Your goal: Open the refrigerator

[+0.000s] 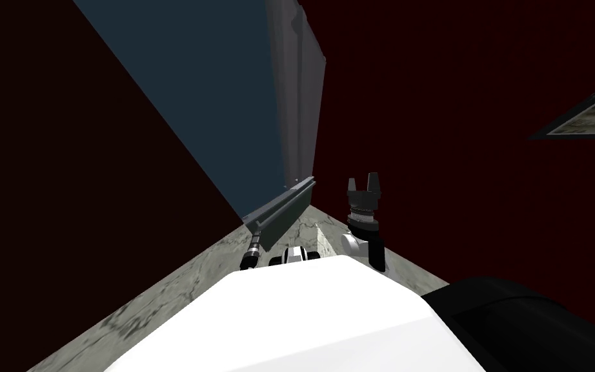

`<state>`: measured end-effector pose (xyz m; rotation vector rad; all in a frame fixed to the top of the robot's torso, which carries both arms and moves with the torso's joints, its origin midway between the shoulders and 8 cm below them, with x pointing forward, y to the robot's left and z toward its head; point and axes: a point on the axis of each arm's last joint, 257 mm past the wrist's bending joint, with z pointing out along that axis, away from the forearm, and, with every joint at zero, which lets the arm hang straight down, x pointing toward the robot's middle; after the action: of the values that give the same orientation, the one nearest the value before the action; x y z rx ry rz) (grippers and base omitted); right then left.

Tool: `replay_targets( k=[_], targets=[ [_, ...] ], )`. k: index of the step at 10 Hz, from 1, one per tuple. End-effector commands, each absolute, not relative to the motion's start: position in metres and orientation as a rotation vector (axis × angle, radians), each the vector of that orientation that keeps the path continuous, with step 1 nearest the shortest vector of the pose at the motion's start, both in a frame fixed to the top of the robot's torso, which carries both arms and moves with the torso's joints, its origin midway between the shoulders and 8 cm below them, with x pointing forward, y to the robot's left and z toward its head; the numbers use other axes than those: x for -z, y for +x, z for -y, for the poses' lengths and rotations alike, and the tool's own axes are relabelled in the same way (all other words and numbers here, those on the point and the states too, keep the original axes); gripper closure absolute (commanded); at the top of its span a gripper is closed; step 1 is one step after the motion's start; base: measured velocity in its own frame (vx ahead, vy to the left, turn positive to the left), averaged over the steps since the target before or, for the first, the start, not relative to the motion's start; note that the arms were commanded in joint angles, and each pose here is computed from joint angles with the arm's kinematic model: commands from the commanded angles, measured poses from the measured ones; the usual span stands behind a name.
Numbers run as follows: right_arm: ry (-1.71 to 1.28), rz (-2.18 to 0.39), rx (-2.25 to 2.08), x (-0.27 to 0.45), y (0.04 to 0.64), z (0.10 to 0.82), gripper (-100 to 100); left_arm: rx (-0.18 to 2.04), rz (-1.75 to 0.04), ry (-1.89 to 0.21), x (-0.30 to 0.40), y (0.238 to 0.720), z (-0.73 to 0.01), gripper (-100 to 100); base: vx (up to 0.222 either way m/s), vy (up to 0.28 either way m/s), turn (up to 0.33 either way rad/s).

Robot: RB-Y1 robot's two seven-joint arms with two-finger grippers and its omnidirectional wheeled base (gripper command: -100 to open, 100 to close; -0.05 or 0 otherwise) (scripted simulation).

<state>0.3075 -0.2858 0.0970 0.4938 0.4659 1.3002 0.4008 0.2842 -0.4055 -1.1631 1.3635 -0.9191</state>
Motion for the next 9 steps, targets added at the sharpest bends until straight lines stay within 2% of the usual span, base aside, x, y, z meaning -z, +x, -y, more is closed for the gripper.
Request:
replay_targets(
  k=[1,9],
  targets=[
    [0.494,-0.466,-1.300,-0.097,0.307,0.286,0,0.915,-1.377,-1.172,0.409,0.397,-0.280,100,-0.156,-0.138,0.008],
    [0.494,-0.466,-1.300,-0.097,0.307,0.286,0,0.920,-1.385,-1.168,0.410,0.390,-0.268,100,-0.105,-0.106,0.014]
  ],
)
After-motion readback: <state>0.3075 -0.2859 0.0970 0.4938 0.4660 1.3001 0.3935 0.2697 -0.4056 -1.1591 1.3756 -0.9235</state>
